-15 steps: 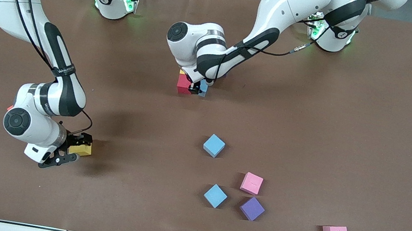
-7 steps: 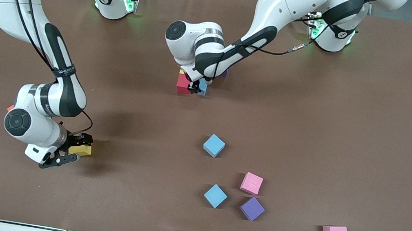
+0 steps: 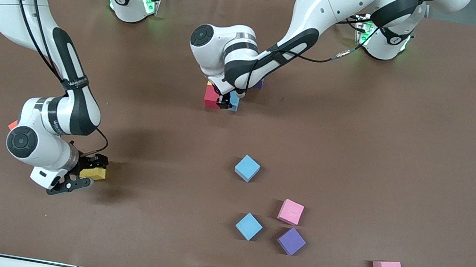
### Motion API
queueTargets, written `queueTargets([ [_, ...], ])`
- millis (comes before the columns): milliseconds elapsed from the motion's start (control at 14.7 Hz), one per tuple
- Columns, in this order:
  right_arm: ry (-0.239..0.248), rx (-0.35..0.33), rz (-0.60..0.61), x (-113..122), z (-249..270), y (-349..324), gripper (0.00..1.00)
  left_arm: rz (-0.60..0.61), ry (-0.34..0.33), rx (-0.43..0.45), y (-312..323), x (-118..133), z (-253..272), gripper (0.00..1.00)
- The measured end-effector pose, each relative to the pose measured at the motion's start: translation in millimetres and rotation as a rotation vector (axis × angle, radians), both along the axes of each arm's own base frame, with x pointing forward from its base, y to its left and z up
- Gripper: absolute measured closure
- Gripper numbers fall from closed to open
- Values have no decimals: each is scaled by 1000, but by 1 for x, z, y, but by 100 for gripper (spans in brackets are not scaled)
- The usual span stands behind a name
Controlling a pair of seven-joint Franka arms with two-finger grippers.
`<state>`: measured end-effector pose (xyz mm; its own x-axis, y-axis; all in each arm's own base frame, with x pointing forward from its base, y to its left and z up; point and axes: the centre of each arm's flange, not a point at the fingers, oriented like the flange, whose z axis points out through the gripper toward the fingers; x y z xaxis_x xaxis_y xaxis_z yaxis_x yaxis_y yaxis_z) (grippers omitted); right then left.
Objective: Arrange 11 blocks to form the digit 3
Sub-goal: 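Place the light blue cube beside red with the left gripper and release, then carry the yellow cube toward the row while the left gripper grasps pink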
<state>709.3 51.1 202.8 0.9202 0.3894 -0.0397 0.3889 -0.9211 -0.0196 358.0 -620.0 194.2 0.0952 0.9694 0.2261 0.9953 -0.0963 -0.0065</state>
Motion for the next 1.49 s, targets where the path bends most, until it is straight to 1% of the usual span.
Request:
queueTargets([
  [68,1,0,1,0,0,1,3,8,-3,8,5,7,-7,50],
  [136,1,0,2,0,-1,1,8,16,-5,11,9,13,-11,27],
  [204,1,0,2,0,-1,1,18,21,-9,4,10,19,-9,8],
  [272,1,0,3,0,-1,1,31,25,-16,-10,9,23,0,0],
  [340,0,0,3,0,0,1,40,24,-25,-20,7,26,12,0],
  [408,0,0,3,0,0,1,42,18,-30,-25,5,26,27,0],
  [476,0,0,4,0,0,1,42,14,-31,-33,2,23,44,0],
  [611,-2,0,4,1,1,1,45,-2,-26,-43,-3,13,78,0],
  [747,-11,3,-11,3,5,5,45,-36,-19,-30,-5,3,96,0],
  [883,-29,9,-47,7,15,24,45,-103,-6,-14,-1,4,104,0],
  [951,-36,13,-64,7,19,44,45,-153,5,-7,5,13,108,0],
  [1019,-38,16,-86,4,23,69,45,-200,17,-2,15,29,112,0],
  [1087,-32,18,-112,-1,25,96,45,-242,31,1,31,52,115,0],
  [1223,-11,22,-168,-13,26,141,45,-320,68,1,73,107,117,0],
  [1359,15,53,-212,-24,25,177,46,-407,107,-5,121,159,117,0],
  [1495,40,79,-213,-37,25,211,46,-492,133,-23,163,198,118,0],
])
